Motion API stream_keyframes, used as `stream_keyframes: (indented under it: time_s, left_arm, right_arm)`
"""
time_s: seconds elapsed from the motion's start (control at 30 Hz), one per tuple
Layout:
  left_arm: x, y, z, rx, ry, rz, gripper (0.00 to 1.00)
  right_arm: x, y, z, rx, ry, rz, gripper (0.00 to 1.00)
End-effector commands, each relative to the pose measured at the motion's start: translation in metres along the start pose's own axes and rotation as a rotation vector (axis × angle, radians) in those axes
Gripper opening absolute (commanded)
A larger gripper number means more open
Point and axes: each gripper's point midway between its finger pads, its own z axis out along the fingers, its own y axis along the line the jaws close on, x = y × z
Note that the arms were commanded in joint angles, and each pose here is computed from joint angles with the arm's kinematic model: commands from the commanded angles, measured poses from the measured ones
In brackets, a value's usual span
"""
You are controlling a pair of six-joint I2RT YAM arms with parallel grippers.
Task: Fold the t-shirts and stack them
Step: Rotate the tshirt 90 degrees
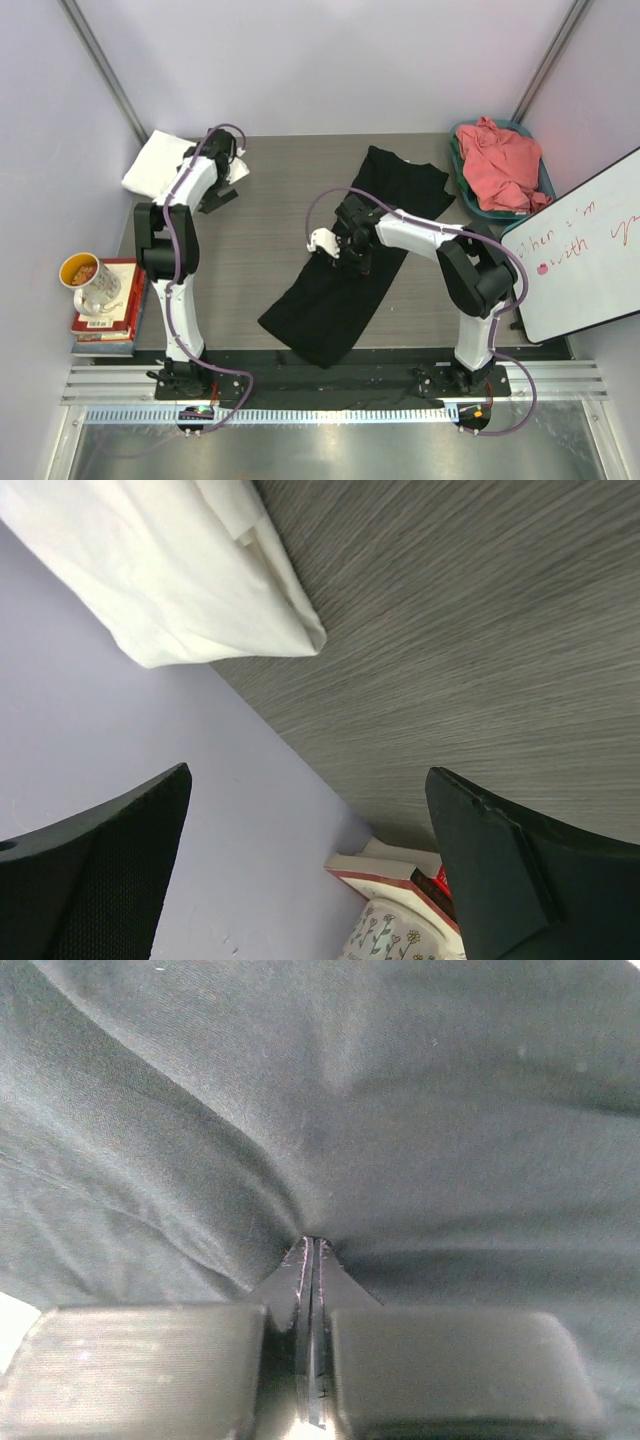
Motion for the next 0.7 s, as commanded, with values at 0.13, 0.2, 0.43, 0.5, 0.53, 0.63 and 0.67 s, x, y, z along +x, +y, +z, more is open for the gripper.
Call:
stream_keyframes:
  time_s: [0.13,0.2,0.43,0.5,0.53,0.63,0.67]
  left_arm:
    - [-0.038,-0.038,-0.041,0.179,-0.216,0.078,1.0]
    - [-0.053,-0.061,-0.048,0.265,-0.298,0.122,1.0]
    - [-0.101,-0.092,-0.076,0.347,-0.472,0.202,1.0]
    - [-0.107,-0.091,-0.08,0.339,-0.5,0.182,1.0]
    - [-0.107,-0.089,-0.082,0.331,-0.504,0.179,1.0]
    - [-0.102,-0.085,-0.081,0.28,-0.512,0.173,1.0]
    - [-0.103,-0.082,-0.082,0.26,-0.523,0.179,1.0]
  right_arm:
    - [-0.066,-0.06,-0.075,0.283,-0.14,0.01,0.36]
    - [-0.082,-0.097,-0.102,0.457,-0.2,0.043,0.37]
    - [-0.052,-0.225,-0.157,1.037,-0.197,0.235,0.01]
    - [-0.035,-0.249,-0.154,1.078,-0.198,0.319,0.01]
    - [-0.018,-0.266,-0.145,1.091,-0.175,0.356,0.01]
    - [-0.001,-0.292,-0.13,1.125,-0.136,0.356,0.01]
    - [0.004,-0.298,-0.129,1.144,-0.114,0.348,0.01]
